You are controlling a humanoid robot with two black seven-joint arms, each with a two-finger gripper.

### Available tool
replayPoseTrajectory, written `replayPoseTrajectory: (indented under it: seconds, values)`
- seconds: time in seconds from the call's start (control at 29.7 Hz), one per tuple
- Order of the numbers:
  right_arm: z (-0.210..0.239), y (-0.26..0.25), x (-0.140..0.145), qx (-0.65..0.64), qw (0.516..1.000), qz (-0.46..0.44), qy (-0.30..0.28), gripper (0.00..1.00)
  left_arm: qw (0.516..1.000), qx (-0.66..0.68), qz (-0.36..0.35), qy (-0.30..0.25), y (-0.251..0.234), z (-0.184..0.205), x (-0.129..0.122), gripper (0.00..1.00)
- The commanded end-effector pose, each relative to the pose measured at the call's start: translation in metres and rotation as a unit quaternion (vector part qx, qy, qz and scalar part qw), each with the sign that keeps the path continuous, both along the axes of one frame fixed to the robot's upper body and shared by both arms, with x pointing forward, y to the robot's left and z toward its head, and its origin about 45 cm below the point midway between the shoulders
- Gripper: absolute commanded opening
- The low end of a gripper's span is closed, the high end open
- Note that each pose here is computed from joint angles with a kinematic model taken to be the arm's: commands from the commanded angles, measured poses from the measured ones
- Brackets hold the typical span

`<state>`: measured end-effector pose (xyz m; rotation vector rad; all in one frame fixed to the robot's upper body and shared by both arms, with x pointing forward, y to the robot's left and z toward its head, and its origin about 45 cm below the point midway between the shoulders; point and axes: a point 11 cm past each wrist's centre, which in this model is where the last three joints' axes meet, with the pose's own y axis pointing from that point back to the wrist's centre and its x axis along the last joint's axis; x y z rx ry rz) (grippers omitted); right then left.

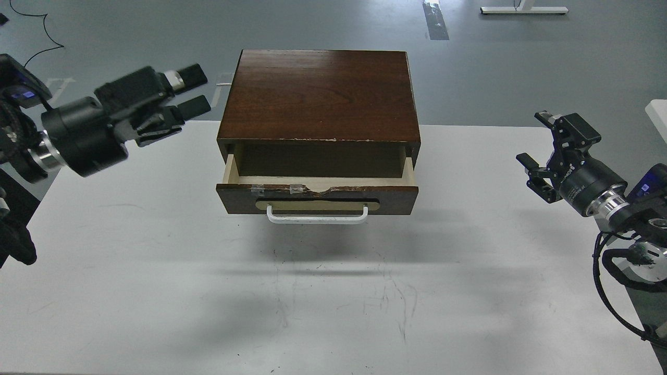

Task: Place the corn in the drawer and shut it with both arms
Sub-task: 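Bring the left gripper down in front of the drawer front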

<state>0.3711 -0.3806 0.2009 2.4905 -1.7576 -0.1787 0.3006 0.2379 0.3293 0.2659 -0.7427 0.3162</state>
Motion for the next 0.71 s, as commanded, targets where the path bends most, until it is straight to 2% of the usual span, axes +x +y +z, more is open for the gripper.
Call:
replayPoseTrajectory:
  seconds: [0.0,0.07,0.13,0.17,0.2,0.24,0.27,0.47,0.67]
  values:
    - [-0.002,-0.001,-0.002,0.000,1.000,0.000,0.003,1.00,0.997,0.061,-0.046,-0.017,-0.021,-0.027,-0.017,0.97]
    - [-0.003,-0.001,-0.002,0.000,1.000,-0.001,0.004,1.00,0.996,0.068,-0.063,-0.007,-0.030,-0.038,-0.025,0.92]
    - [-0.004,-0.002,-0.003,-0.001,1.000,-0.001,0.006,1.00,0.995,0.066,-0.077,0.012,-0.037,-0.050,-0.033,0.70]
    - [-0.006,-0.002,-0.004,-0.002,1.000,-0.002,0.008,1.00,0.994,0.066,-0.085,0.027,-0.041,-0.059,-0.039,0.44]
    - [-0.007,-0.002,-0.005,-0.002,1.000,-0.003,0.009,1.00,0.993,0.063,-0.089,0.032,-0.044,-0.062,-0.041,0.34]
    - [-0.009,-0.002,-0.006,-0.001,1.000,-0.003,0.011,1.00,0.993,0.063,-0.093,0.045,-0.046,-0.070,-0.046,0.12]
    - [-0.009,-0.003,-0.007,-0.002,1.000,-0.003,0.012,1.00,0.992,0.062,-0.095,0.052,-0.047,-0.074,-0.048,0.00]
    - [-0.014,-0.003,-0.010,-0.001,1.000,-0.004,0.018,1.00,0.993,0.018,-0.072,0.093,-0.054,-0.103,-0.065,0.00]
    - [-0.013,-0.003,-0.010,0.000,1.000,-0.004,0.017,1.00,0.992,0.004,-0.034,0.118,-0.046,-0.124,-0.065,0.00]
